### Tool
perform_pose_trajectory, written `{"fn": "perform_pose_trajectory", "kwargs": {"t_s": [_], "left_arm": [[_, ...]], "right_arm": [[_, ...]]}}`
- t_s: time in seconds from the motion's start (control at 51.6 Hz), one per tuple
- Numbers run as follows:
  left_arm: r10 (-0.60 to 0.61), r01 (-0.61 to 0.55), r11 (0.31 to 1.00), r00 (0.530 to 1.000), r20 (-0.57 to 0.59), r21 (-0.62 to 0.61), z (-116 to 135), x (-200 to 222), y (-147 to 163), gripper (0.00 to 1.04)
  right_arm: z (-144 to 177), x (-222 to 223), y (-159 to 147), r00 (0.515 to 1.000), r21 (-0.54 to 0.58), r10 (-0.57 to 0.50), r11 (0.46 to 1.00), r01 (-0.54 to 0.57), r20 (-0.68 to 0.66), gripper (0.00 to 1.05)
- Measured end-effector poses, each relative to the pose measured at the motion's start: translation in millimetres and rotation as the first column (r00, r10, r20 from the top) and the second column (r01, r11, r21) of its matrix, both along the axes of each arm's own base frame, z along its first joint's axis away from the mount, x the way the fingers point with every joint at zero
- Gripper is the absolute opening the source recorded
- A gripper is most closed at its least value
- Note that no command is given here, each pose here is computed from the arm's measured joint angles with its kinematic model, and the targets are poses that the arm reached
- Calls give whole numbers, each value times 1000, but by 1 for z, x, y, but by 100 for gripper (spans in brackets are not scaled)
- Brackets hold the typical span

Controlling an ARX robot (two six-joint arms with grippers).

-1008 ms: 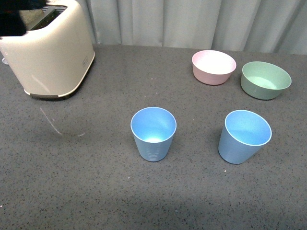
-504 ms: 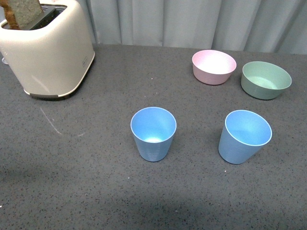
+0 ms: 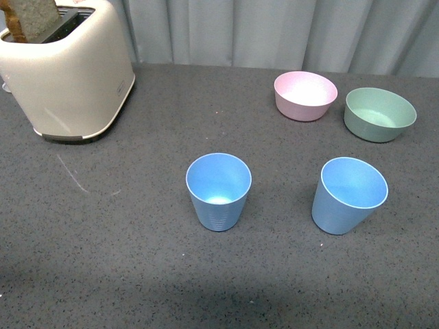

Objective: Stack blue cups with both arms

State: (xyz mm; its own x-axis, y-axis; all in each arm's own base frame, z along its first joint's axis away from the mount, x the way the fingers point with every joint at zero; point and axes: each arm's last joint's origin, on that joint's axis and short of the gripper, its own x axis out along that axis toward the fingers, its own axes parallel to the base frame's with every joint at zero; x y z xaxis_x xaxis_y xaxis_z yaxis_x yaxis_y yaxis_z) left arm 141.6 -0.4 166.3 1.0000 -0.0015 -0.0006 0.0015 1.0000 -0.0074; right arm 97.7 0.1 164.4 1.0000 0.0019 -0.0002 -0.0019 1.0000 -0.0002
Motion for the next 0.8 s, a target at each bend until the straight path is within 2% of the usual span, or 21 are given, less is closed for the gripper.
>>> {"fn": "perform_pose_trajectory", "kwargs": {"t_s": [0.795], "left_arm": [[0,0,1000,1000,23,0,7,-29,0,4]], "right_arm": [[0,0,0,1000,0,0,1000,0,0,95]]}}
